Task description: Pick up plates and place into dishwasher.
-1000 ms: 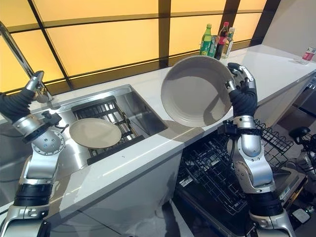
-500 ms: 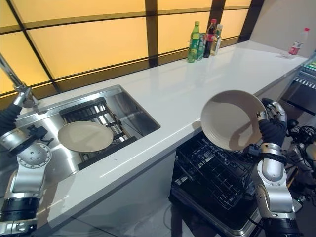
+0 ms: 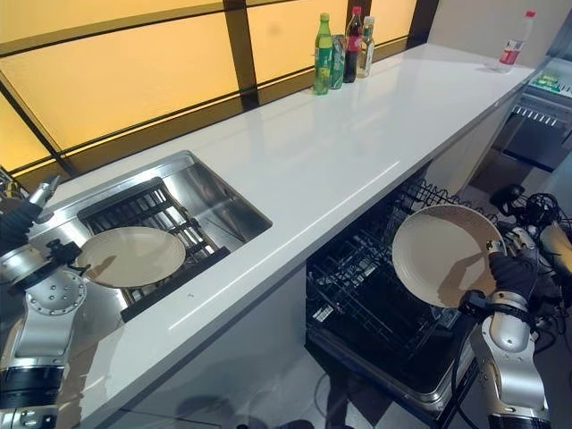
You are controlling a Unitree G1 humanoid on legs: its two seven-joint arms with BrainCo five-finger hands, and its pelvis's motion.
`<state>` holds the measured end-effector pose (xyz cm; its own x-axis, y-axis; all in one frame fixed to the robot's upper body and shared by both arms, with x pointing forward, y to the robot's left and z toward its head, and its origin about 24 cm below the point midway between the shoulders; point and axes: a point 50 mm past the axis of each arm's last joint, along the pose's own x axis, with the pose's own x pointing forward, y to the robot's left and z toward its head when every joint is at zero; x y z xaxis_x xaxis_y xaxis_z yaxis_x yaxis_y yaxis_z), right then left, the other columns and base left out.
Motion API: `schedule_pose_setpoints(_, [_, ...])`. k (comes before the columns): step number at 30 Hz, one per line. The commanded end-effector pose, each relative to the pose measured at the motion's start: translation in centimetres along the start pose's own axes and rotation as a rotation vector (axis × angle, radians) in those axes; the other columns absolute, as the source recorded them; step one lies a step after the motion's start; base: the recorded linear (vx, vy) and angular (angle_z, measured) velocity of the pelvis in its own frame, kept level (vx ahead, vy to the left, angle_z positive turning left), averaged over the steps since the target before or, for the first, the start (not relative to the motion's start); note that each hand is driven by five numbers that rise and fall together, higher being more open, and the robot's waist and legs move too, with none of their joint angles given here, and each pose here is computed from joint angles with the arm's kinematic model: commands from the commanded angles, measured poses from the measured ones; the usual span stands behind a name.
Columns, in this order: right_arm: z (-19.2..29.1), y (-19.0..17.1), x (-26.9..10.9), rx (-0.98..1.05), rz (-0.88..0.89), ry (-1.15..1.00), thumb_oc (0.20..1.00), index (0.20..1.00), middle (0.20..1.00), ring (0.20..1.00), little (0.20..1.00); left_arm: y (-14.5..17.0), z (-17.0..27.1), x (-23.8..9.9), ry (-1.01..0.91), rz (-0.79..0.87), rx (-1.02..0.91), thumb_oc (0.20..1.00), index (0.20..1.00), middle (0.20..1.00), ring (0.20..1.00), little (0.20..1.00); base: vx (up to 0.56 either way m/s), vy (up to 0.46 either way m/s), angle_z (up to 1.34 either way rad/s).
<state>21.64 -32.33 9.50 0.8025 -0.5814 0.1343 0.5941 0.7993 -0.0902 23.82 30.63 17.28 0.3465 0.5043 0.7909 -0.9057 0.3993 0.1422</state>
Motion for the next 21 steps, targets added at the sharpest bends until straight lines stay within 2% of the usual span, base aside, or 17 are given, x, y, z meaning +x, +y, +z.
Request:
schedule_pose_setpoints(1, [3.4,0.4,1.7,-0.012,0.005,-0.163,0.200,0.200,0.200,0.200,0.200,0.7,0.3,1.7,-0.102,0.037,0.046,1.000,1.000,1.000,1.000,1.000,0.00,0.000,0.00])
schedule_pose_setpoints(21, [1.3,3.9,5.3,-0.273,0.045,-0.079,0.200,0.200,0.200,0.200,0.200,-2.3,2.3,3.1,-0.131,0.096,0.000,1.000,1.000,1.000,1.000,1.000,-0.07,0.021,0.02])
